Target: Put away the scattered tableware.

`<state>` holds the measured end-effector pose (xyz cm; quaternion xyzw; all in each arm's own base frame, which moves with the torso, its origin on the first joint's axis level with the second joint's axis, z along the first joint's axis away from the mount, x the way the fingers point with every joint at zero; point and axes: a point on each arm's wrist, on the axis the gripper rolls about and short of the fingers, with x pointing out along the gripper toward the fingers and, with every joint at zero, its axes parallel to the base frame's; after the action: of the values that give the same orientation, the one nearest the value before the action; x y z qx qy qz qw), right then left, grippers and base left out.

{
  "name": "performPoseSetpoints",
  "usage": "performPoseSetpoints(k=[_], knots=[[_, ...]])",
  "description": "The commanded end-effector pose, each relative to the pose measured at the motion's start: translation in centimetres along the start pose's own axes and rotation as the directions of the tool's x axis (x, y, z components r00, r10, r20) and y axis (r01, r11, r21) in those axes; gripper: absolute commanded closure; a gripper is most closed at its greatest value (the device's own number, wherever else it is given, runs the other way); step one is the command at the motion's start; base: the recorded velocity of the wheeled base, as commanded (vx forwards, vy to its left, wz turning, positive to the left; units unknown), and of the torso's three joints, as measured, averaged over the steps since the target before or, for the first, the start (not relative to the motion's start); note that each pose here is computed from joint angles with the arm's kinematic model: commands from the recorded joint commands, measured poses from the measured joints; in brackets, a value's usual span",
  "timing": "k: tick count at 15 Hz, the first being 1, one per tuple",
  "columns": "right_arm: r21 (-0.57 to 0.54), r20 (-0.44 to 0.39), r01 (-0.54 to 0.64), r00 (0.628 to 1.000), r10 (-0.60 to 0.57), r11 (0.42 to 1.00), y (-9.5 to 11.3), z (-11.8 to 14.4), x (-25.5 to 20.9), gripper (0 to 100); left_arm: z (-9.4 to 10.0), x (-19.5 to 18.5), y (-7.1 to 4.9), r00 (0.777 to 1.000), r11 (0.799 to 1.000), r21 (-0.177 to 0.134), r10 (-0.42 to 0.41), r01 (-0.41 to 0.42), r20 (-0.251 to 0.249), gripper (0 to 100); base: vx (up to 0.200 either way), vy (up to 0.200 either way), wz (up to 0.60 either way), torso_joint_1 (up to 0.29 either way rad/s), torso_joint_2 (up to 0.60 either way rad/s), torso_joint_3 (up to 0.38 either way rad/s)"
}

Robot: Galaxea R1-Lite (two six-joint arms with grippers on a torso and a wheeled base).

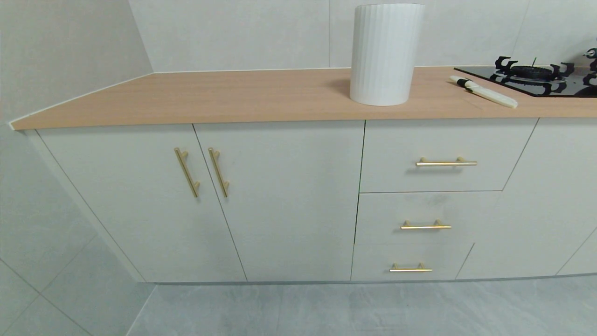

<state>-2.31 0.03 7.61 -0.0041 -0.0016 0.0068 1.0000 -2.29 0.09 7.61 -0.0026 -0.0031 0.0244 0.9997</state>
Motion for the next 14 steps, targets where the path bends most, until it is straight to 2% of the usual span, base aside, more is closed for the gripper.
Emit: performPoseSetpoints(k=[1, 6, 14], knots=[[0.000, -0.003, 0.000, 1.000, 0.000, 1.000, 0.00, -0.01, 0.01, 0, 0.00, 0.00, 0.00, 1.000, 1.000, 0.002, 0.000, 0.000, 0.000, 0, 0.000, 0.000, 0.00, 0.000, 0.00, 0.000], [0.000, -0.003, 0.000, 1.000, 0.000, 1.000, 0.00, -0.01, 0.01, 0, 0.00, 0.00, 0.00, 1.000, 1.000, 0.001, 0.000, 0.000, 0.000, 0, 0.000, 0.000, 0.00, 0.000, 0.00, 0.000], [0.000, -0.003, 0.000, 1.000, 0.000, 1.000, 0.00, -0.01, 0.01, 0, 0.00, 0.00, -0.01, 1.000, 1.000, -0.001, -0.004, 0.004, 0.000, 0, 0.200, 0.000, 0.00, 0.002, 0.00, 0.004]])
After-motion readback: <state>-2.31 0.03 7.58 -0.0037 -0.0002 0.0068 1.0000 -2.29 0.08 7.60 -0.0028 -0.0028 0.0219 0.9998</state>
